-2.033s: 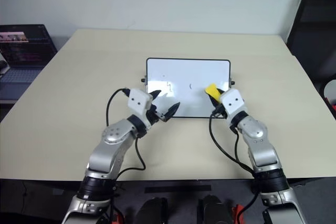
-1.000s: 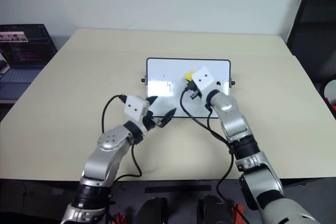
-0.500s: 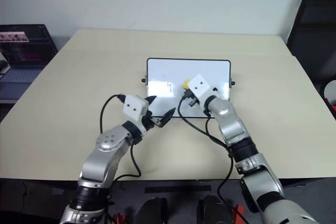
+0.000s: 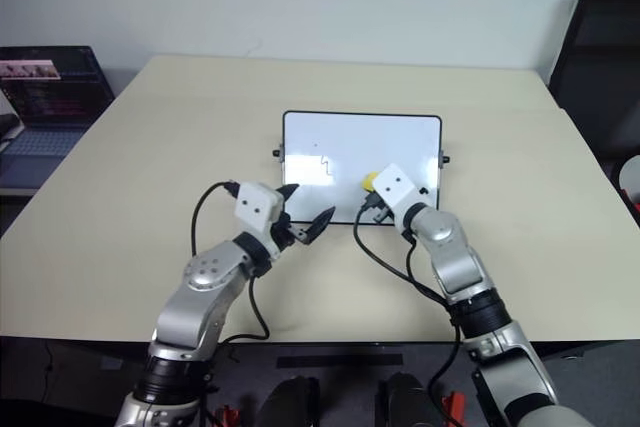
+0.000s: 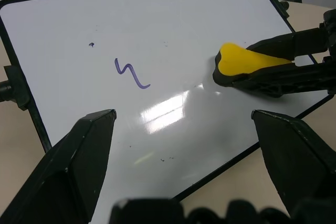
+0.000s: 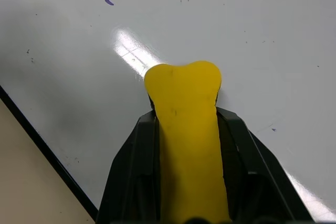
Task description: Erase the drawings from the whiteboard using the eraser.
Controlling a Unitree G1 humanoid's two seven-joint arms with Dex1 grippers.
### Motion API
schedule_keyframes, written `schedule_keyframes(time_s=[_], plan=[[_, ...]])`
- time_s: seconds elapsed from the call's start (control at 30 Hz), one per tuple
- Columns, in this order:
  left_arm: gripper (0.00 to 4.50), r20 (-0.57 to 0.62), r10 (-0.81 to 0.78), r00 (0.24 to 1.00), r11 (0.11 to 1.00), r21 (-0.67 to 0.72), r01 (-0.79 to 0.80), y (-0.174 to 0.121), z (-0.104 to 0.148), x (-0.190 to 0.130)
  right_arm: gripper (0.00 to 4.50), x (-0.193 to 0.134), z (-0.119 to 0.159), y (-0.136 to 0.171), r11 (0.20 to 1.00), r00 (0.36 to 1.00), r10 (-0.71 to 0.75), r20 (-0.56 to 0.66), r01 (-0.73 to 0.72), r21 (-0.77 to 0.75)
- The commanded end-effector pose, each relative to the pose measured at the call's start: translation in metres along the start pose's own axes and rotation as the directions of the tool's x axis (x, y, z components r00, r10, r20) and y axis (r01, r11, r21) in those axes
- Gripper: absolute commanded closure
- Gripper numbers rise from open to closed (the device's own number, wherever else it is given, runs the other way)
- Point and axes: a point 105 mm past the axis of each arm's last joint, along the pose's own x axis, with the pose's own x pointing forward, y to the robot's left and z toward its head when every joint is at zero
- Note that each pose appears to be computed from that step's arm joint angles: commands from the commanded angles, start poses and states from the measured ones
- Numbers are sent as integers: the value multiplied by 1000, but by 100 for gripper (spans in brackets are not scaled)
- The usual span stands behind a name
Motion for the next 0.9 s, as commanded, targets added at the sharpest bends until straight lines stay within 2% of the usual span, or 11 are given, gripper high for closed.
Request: schedule_keyframes(time_s=[0.03, 0.27, 0.4, 0.7, 0.9], plan=[[0, 60, -13, 998, 1000, 13, 12, -3, 17, 0, 342, -8, -11, -14, 999, 999, -44, -27, 45, 7], [0, 55, -11, 998, 1000, 11, 10, -4, 15, -3, 342, -20, 11, -14, 999, 989, -33, 142, 30, 22], [0, 54, -9, 999, 1000, 11, 8, -4, 15, -3, 342, -29, 17, -15, 999, 975, -22, 220, 30, -32], [0, 64, -8, 998, 1000, 10, 7, -5, 18, 1, 342, -38, 8, -20, 997, 964, -50, 262, 63, -42], [0, 63, -11, 998, 1000, 13, 10, -3, 18, 2, 342, -40, -10, -23, 996, 973, -69, 222, 79, -37]])
